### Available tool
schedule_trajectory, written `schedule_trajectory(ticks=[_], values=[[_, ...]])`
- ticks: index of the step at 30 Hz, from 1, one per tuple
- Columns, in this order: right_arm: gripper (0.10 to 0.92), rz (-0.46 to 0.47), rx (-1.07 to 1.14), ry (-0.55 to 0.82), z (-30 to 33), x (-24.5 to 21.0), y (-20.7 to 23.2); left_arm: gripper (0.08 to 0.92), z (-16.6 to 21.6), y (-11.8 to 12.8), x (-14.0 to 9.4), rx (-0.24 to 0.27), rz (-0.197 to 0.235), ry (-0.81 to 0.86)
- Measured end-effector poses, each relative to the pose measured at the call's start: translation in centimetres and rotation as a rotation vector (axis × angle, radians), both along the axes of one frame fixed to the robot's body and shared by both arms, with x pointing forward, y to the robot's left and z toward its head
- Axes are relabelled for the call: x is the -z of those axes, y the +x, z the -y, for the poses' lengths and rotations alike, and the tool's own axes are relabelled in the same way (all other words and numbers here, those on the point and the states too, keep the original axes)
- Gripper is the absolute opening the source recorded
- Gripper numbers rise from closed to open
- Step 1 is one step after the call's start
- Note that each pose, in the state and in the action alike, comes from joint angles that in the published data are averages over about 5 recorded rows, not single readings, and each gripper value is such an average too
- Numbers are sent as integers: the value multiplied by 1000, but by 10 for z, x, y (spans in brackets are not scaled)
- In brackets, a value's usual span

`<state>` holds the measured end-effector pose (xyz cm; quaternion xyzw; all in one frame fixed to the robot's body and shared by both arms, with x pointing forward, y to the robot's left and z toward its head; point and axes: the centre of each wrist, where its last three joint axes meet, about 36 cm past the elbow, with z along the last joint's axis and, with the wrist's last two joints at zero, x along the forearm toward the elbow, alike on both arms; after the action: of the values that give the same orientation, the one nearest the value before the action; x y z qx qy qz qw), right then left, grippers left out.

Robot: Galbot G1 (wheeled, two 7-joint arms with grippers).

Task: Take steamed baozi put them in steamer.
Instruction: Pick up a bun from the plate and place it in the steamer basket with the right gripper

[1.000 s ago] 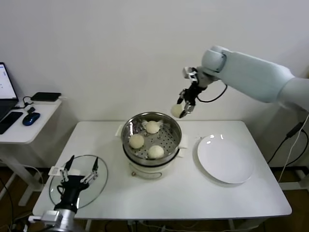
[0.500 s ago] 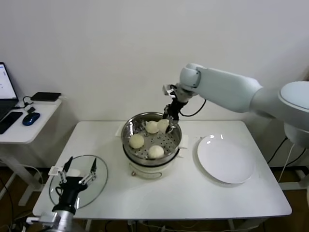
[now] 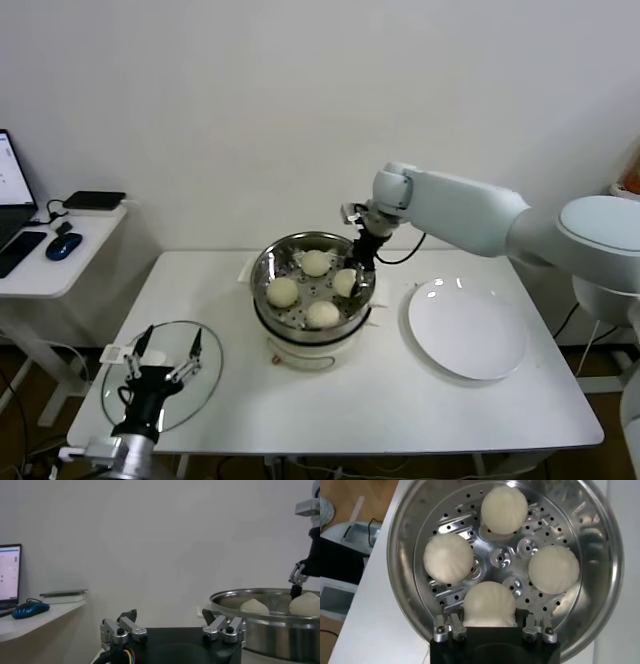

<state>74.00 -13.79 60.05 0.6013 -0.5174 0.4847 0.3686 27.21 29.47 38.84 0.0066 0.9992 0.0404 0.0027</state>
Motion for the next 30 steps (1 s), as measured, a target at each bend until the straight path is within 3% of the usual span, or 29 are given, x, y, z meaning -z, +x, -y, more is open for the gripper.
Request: schedule_trajectory(ticks=[26, 30], values=[[664, 15, 32, -18, -5, 18, 15, 823, -1, -1, 3, -1, -5, 0], [726, 16, 31, -18, -6, 19, 16, 823, -2, -1, 4, -2, -6, 0]])
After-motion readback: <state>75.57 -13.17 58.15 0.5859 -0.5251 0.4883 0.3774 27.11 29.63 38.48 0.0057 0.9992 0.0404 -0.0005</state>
